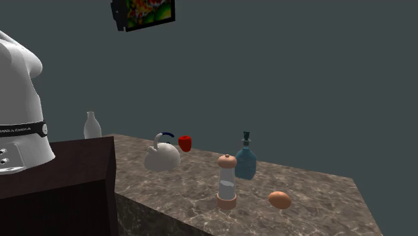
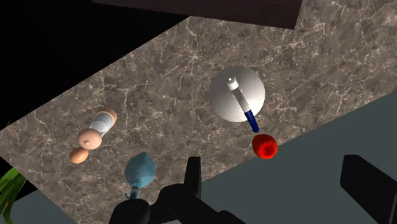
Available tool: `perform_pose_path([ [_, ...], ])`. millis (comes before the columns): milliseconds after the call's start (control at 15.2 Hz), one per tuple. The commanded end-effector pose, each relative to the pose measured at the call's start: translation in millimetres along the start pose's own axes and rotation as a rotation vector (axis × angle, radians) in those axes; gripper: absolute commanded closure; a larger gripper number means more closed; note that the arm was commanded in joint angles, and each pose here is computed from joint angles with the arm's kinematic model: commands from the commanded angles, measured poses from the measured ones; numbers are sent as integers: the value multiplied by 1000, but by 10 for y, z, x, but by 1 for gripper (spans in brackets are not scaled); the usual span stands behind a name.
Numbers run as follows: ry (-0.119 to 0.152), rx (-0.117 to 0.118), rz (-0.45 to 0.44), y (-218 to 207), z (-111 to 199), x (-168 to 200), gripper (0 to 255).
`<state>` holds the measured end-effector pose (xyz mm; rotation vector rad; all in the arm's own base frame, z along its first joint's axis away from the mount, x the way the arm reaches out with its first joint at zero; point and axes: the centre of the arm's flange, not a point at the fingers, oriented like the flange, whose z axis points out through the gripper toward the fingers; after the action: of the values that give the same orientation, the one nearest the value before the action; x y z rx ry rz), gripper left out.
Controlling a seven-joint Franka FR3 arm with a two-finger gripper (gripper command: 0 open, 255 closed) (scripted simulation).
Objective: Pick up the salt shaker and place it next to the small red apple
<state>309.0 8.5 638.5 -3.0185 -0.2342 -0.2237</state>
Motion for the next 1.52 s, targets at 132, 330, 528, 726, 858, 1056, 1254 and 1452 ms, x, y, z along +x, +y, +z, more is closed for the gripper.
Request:
perform_pose_path([
  [132,-6,3,-5,188,177,80,0],
  [330,-15,9,-12,468,445,201,0],
  [528,-24,14,-20,745,715,321,0],
  [726,-33,19,-27,1020,988,441,0],
  [858,-39,23,-32,1202,1172,520,0],
  [1056,-48,28,-40,1474,1449,639,0],
  [1254,-57,33,-47,1743,1728,757,0],
  [1452,-66,38,-55,2009,2010,875,0],
])
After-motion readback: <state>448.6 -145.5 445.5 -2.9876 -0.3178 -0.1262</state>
